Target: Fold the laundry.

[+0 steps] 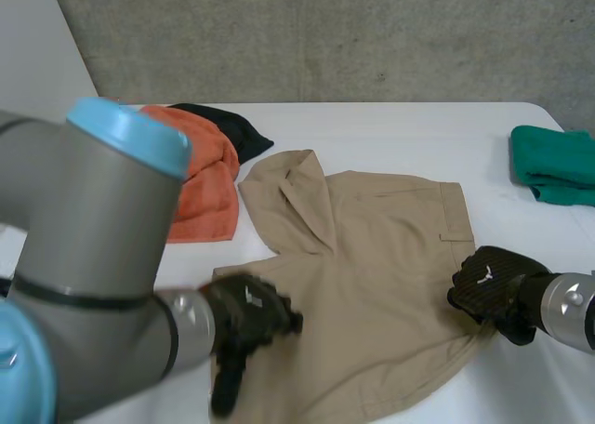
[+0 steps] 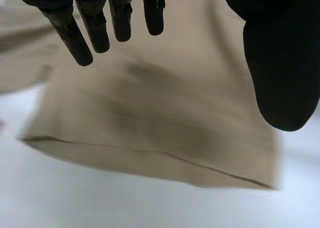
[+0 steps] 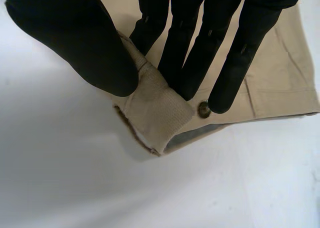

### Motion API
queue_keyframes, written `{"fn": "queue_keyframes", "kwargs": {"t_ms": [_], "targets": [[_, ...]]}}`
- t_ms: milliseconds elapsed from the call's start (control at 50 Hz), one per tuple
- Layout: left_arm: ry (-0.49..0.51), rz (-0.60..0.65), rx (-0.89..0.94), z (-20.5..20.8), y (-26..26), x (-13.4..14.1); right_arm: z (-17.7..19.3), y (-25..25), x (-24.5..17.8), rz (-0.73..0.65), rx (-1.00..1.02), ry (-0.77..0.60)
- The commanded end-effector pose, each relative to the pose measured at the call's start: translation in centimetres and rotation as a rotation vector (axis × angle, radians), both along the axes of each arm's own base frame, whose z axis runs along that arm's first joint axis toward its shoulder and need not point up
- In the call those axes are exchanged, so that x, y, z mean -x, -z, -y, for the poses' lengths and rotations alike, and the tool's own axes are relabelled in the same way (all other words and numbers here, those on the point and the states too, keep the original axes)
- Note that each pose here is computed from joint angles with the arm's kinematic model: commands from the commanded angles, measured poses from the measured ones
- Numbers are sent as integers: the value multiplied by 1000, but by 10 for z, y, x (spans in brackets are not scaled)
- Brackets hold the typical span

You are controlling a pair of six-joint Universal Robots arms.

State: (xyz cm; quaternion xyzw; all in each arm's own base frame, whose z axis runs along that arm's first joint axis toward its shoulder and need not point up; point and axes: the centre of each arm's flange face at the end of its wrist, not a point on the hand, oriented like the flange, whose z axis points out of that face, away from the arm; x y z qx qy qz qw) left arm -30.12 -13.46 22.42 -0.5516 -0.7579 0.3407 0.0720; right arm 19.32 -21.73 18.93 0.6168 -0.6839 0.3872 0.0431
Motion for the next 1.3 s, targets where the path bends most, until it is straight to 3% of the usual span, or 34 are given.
{"fn": "queue_keyframes", "kwargs": {"t_ms": [20,220,400,640,1020,1300], "targets": [[-44,-147,297,85,-16,24,10,3,-8,54,70,22],[-8,-343,462,179,-7,55,13,9,-14,92,84,43],[72,-402,468,218,35,76,21,18,-15,111,92,65],[139,-373,491,228,81,88,31,22,-6,118,97,108],[301,-225,681,214,100,105,41,16,8,138,115,146],[308,-172,733,217,107,105,36,16,5,140,109,136]]}}
